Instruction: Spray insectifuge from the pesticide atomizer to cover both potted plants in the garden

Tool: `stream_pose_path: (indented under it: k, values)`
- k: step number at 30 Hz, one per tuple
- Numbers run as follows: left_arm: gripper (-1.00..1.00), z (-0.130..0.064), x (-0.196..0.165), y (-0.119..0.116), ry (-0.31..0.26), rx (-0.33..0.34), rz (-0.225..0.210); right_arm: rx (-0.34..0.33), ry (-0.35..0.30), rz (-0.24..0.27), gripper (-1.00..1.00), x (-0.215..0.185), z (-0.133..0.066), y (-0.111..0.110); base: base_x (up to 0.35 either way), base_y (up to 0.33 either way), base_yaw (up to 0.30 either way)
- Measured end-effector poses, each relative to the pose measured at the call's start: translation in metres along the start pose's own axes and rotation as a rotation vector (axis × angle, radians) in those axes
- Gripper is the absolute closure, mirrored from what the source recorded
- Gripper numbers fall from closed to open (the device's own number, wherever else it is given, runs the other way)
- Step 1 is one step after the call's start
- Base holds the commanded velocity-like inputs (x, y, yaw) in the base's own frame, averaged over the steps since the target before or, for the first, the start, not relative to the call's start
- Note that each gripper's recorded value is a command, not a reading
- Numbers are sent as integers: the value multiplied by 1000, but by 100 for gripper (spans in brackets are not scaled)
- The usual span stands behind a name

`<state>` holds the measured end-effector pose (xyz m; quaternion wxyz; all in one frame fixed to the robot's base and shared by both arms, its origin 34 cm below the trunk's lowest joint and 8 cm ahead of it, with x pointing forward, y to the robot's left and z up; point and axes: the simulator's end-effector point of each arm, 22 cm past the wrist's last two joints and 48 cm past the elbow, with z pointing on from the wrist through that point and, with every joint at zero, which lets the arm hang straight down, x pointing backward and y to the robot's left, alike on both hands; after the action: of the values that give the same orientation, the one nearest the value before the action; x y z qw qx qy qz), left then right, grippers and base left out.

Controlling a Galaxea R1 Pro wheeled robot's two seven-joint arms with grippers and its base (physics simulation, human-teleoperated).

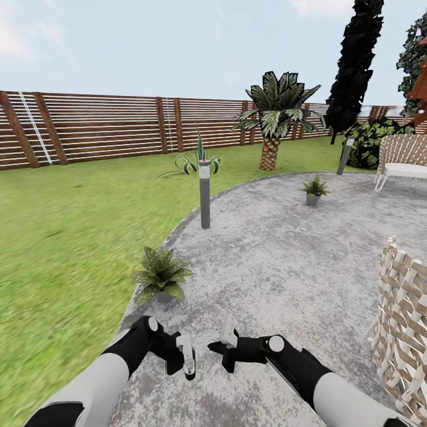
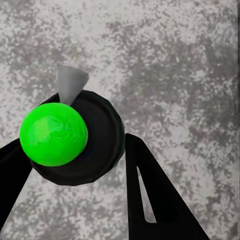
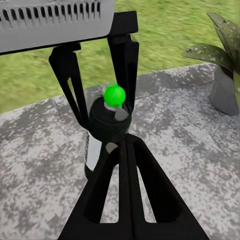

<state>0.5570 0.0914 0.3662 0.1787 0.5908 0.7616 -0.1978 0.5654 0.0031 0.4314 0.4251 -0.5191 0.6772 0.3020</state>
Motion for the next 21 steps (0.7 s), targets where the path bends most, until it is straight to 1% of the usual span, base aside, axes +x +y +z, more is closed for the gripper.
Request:
stream_pose_path:
  k: [4,8,15,21]
  values:
    - [100,3,-7,-5,-11,10,8,0,1,1,100,1,0,0,0,0,0]
    - [100,13,-13,-20,-18,48,9,1,3,2,100,2,-1,0,0,0,0]
    - [100,17,-24,-25,-32,57,17,0,5,1,100,2,-1,0,0,0,0]
    - [100,16,-28,-25,-35,63,21,1,6,2,100,3,-1,0,0,0,0]
